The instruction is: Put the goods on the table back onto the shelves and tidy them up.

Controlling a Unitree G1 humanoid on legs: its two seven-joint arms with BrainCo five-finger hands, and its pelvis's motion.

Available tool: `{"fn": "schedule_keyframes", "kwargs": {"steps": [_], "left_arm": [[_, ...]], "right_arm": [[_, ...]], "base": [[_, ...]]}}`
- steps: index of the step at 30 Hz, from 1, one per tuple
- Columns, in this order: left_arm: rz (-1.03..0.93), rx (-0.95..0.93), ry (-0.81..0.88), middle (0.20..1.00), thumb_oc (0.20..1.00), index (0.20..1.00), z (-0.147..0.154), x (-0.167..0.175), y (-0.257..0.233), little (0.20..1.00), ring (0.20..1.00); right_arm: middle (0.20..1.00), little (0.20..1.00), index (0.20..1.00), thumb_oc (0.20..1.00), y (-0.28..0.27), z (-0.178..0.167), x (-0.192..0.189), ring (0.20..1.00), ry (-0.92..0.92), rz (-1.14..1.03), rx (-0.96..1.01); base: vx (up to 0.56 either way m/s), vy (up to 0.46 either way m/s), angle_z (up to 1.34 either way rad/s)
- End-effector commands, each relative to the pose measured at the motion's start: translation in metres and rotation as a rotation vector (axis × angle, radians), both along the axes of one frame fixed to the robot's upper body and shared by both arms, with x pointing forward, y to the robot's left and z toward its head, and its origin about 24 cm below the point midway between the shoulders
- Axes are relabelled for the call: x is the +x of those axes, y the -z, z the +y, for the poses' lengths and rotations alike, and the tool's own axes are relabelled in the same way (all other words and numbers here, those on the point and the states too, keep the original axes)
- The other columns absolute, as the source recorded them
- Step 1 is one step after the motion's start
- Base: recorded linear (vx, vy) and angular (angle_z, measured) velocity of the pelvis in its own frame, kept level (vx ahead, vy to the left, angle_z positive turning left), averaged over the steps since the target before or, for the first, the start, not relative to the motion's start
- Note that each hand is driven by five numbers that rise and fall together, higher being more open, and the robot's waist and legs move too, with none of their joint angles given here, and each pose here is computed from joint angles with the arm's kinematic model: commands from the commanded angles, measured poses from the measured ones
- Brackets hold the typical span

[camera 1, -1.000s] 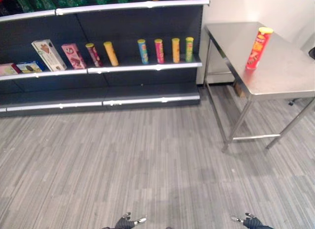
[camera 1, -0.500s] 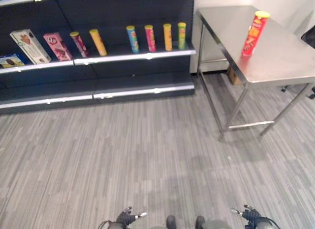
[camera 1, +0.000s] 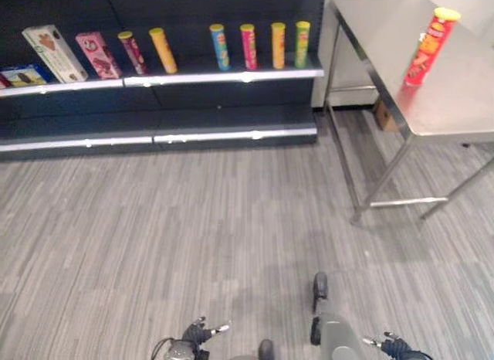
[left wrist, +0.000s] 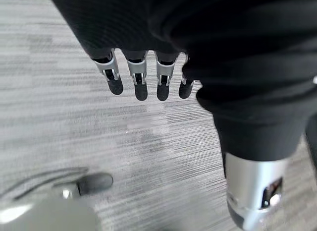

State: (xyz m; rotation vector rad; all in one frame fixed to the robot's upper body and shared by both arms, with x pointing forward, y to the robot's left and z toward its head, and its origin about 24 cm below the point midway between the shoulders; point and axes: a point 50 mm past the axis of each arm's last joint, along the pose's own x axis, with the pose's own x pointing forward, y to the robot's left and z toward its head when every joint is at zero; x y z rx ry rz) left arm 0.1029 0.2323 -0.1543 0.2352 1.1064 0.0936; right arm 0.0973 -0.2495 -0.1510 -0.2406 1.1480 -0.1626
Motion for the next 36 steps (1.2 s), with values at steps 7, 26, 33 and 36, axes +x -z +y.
{"fn": "schedule_keyframes", "kwargs": {"steps": [7, 26, 33, 36], "left_arm": [[-0.09, 0.021, 0.028, 1.0, 1.0, 1.0, 0.007, 0.025, -0.011, 1.0, 1.0], [-0.048, 0.047, 0.026, 1.0, 1.0, 1.0, 0.012, 0.014, -0.008, 1.0, 1.0], [-0.075, 0.085, 0.034, 1.0, 1.0, 1.0, 0.025, 0.023, -0.015, 1.0, 1.0], [-0.101, 0.096, 0.041, 1.0, 1.0, 1.0, 0.028, 0.032, -0.019, 1.0, 1.0]], "right_arm": [[1.0, 1.0, 1.0, 1.0, -0.018, -0.023, 0.025, 1.0, -0.041, -0.109, -0.073], [1.0, 1.0, 1.0, 1.0, -0.005, -0.019, 0.005, 1.0, -0.069, 0.019, -0.1], [1.0, 1.0, 1.0, 1.0, -0.003, -0.008, 0.01, 1.0, -0.089, 0.022, -0.063], [1.0, 1.0, 1.0, 1.0, -0.004, -0.008, 0.015, 1.0, -0.083, 0.005, -0.059]], "base": [[0.31, -0.257, 0.44], [0.29, 0.076, -0.45], [0.22, 0.286, -0.52], [0.06, 0.259, -0.07]]}}
